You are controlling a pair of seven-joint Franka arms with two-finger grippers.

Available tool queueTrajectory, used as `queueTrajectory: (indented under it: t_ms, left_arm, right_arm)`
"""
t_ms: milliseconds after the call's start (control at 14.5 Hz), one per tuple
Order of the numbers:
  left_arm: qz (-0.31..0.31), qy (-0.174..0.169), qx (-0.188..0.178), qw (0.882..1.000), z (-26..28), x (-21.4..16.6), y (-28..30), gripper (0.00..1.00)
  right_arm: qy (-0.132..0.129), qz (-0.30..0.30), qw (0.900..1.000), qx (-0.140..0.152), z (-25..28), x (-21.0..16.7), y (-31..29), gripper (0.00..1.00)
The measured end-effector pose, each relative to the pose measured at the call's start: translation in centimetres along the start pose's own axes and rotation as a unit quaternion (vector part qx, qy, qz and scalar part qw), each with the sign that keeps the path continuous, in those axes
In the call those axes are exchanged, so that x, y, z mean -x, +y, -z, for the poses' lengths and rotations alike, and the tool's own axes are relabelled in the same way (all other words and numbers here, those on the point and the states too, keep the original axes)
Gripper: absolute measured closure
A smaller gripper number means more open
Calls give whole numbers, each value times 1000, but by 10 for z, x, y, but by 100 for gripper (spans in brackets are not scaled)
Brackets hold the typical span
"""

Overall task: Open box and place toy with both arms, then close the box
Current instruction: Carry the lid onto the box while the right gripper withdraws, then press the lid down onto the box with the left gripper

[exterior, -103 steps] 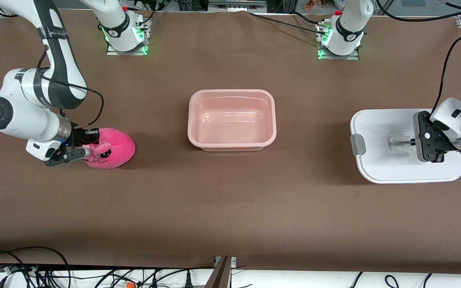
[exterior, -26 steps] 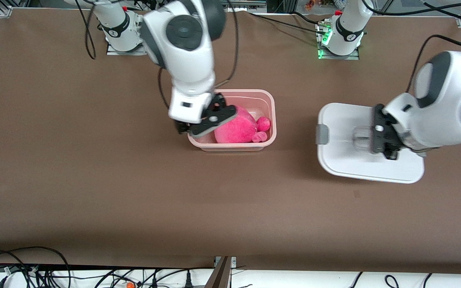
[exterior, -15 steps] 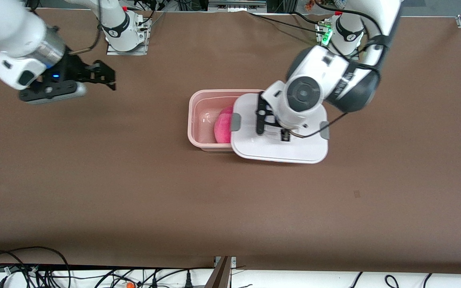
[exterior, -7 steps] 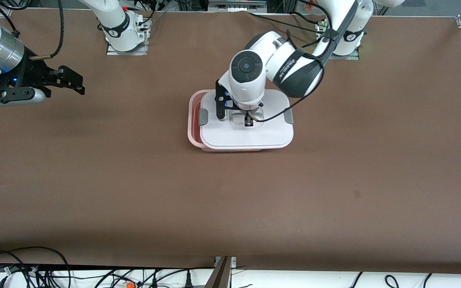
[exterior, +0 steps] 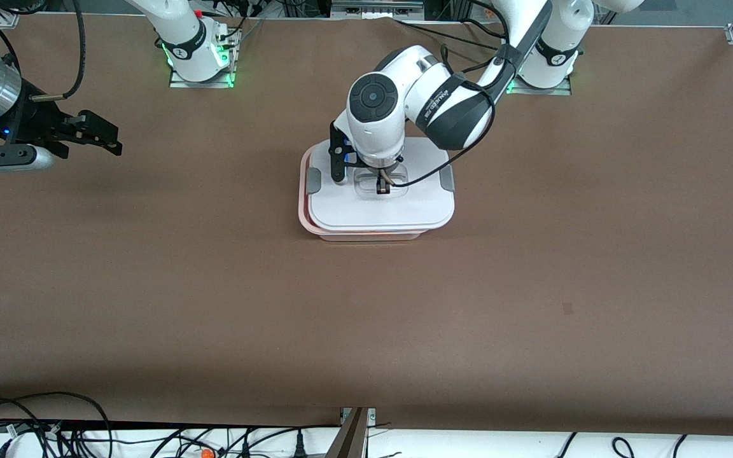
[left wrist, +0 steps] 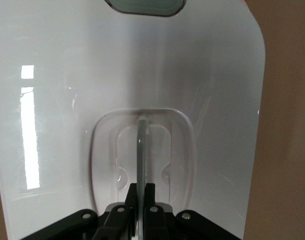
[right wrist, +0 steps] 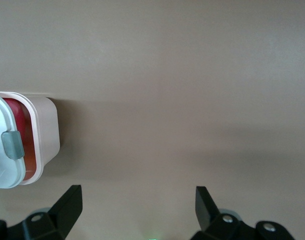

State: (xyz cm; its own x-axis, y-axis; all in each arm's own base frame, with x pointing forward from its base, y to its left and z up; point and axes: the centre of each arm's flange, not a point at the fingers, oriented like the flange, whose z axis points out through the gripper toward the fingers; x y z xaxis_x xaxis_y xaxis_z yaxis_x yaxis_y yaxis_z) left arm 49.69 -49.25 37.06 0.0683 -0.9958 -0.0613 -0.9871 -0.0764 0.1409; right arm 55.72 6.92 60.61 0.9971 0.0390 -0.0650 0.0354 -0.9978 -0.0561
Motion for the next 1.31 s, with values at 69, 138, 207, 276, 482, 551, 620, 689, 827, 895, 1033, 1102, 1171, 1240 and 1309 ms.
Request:
queueTrajectory:
  t_ms: [69,138,207,276,482,551,620,689,827,895,1033,1102,1171,1240,1309]
  left_arm:
    - [2,1,-1,1000,-4,-3,0,93]
    - [2,1,-1,1000,-8,-5,1,93]
    - [3,1,-1,1000,-13,-7,1,93]
    - [6,0,0,1000,-18,-9,0,93]
    - [11,1,-1,1000,-20,-10,-1,93]
    - [13,2,-1,1000,-20,-10,-1,93]
    - [16,2,-1,1000,-20,-10,-1,93]
    - [19,3,-2,1000,-19,-10,-2,93]
    - [22,6,-5,1000,-17,-12,-3,93]
    - [25,7,-6,1000,-18,-12,-5,93]
    - [29,9,-8,1000,-17,-17,-4,93]
    - [28,9,-9,1000,-17,-21,-1,93]
    - [27,10,-11,1000,-16,-23,1,93]
    - [25,9,-12,1000,-17,-25,3,93]
    - [22,6,-16,1000,-17,-27,5,93]
  right_arm:
    - [0,0,1000,0,0,0,0,0]
    - [0,0,1000,0,0,0,0,0]
    - [1,0,1000,1,0,-1,0,0]
    - [2,-1,1000,3,0,-1,1,0]
    - [4,-3,1000,12,0,-2,6,0]
    - [4,-3,1000,16,0,-2,6,0]
    - [4,-3,1000,19,0,-2,6,0]
    - [4,-3,1000,20,0,-2,6,0]
    - [4,-4,1000,21,0,-3,7,0]
    - [4,-4,1000,21,0,-3,7,0]
    - [3,-4,1000,22,-1,-3,8,0]
    - [3,-4,1000,22,-1,-3,8,0]
    - [3,-4,1000,22,-1,-3,7,0]
    - [3,-4,1000,22,-1,-3,7,0]
    - [3,-4,1000,22,-1,-3,7,0]
